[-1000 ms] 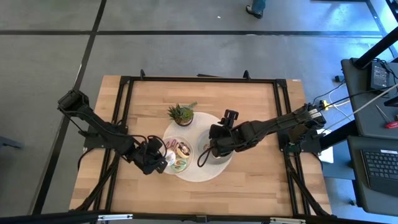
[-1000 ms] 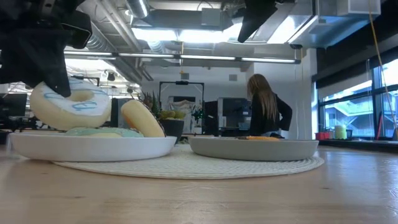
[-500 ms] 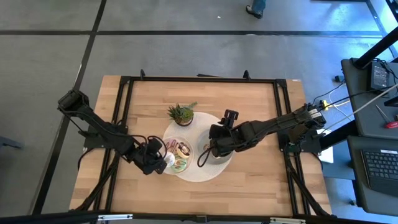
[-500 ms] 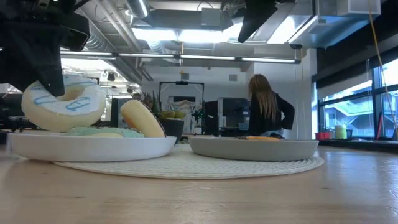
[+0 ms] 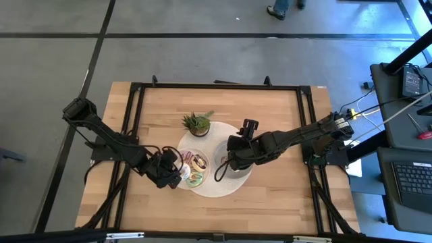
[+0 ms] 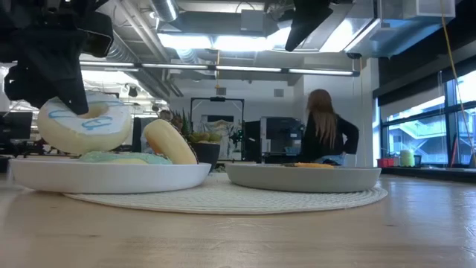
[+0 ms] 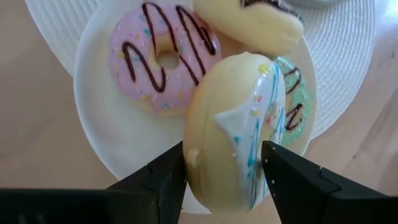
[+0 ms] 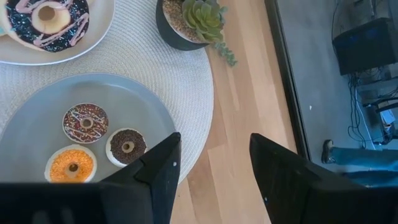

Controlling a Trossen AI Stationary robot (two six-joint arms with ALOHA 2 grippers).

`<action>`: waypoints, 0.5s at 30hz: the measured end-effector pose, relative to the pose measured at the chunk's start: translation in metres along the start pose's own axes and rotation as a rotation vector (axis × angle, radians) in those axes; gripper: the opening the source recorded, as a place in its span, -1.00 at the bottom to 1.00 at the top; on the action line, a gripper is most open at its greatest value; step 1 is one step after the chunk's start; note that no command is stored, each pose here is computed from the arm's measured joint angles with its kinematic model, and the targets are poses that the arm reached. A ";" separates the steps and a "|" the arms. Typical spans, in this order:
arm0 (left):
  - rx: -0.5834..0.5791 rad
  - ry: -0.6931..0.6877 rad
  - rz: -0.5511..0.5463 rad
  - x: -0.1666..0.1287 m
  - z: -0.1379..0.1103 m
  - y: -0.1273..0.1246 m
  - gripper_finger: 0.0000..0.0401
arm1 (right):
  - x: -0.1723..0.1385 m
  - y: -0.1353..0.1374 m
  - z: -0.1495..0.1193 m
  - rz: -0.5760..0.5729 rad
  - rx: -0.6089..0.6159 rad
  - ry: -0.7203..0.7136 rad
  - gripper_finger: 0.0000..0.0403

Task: Pick & Place donuts
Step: Put the big white donut onto the white plate

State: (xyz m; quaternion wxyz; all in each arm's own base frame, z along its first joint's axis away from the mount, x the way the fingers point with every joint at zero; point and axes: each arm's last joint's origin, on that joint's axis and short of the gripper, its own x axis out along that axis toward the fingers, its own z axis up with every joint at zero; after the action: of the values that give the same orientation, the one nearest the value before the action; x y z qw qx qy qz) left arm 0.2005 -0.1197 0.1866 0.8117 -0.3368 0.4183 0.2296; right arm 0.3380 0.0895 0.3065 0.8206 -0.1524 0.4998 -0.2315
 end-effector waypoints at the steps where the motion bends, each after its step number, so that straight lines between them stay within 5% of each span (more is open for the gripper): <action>1: -0.004 0.013 -0.003 0.000 0.000 0.000 -0.03 | 0.000 0.000 0.000 0.000 -0.001 0.000 -0.04; 15: -0.020 0.031 0.009 0.002 0.004 0.002 0.23 | 0.000 0.000 0.000 0.000 0.000 -0.001 -0.04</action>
State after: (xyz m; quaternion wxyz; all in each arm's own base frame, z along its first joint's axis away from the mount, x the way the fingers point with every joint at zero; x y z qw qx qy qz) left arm 0.2027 -0.1148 0.1859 0.8005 -0.3465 0.4303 0.2323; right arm 0.3381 0.0895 0.3065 0.8208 -0.1525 0.4995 -0.2313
